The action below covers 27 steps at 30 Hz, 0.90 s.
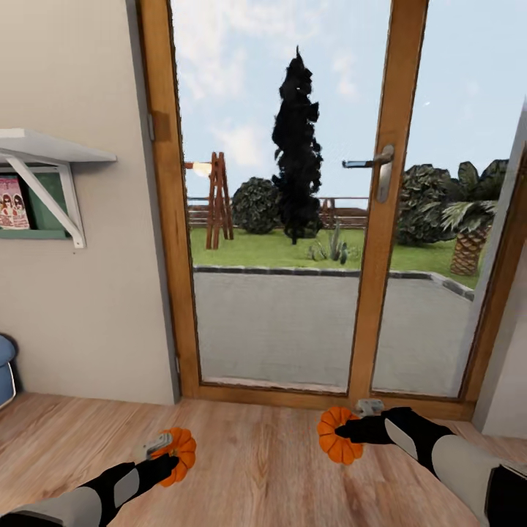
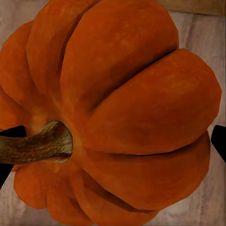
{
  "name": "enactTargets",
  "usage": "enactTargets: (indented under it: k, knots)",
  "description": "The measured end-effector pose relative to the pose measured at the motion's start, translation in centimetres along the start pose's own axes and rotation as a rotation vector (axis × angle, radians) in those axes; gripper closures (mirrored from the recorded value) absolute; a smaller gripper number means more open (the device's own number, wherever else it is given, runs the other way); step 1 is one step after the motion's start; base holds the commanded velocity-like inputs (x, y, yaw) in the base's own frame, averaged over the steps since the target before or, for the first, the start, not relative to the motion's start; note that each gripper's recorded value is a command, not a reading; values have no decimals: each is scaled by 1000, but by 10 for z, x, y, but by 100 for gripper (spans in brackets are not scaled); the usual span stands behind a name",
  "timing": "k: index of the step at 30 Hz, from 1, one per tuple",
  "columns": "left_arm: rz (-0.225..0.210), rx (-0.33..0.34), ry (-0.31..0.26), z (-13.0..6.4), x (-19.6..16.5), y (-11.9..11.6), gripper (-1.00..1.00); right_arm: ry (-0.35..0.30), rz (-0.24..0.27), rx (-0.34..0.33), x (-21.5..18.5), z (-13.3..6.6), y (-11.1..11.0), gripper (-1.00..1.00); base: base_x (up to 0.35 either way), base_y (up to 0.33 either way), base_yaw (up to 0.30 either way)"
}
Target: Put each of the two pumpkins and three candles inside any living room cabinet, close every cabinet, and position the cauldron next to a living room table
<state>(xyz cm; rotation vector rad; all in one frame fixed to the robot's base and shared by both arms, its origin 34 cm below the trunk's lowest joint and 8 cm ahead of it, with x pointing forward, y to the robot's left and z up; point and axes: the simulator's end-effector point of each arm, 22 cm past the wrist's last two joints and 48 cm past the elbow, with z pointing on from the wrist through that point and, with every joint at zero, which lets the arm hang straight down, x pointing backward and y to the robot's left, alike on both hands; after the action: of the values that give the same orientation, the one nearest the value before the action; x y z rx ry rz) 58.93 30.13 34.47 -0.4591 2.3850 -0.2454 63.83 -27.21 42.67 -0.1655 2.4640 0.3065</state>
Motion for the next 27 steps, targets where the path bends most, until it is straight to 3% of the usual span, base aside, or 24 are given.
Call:
enactTargets:
  k: [3,7,19,27]
  knots:
    - [5,22,-5,-3,0,-16,100,-15,-7,-24,-8,-1,20,100,0,0,-216]
    - [9,38,-21,-9,-7,-26,100,-34,-22,-30,-16,-7,29,100,0,0,-216]
    - [14,59,-78,-28,-31,-39,100,-93,-42,-28,-40,-33,37,100,0,0,-215]
    - [15,69,-104,-37,-42,-44,100,-115,-49,-27,-49,-44,39,100,0,0,-29]
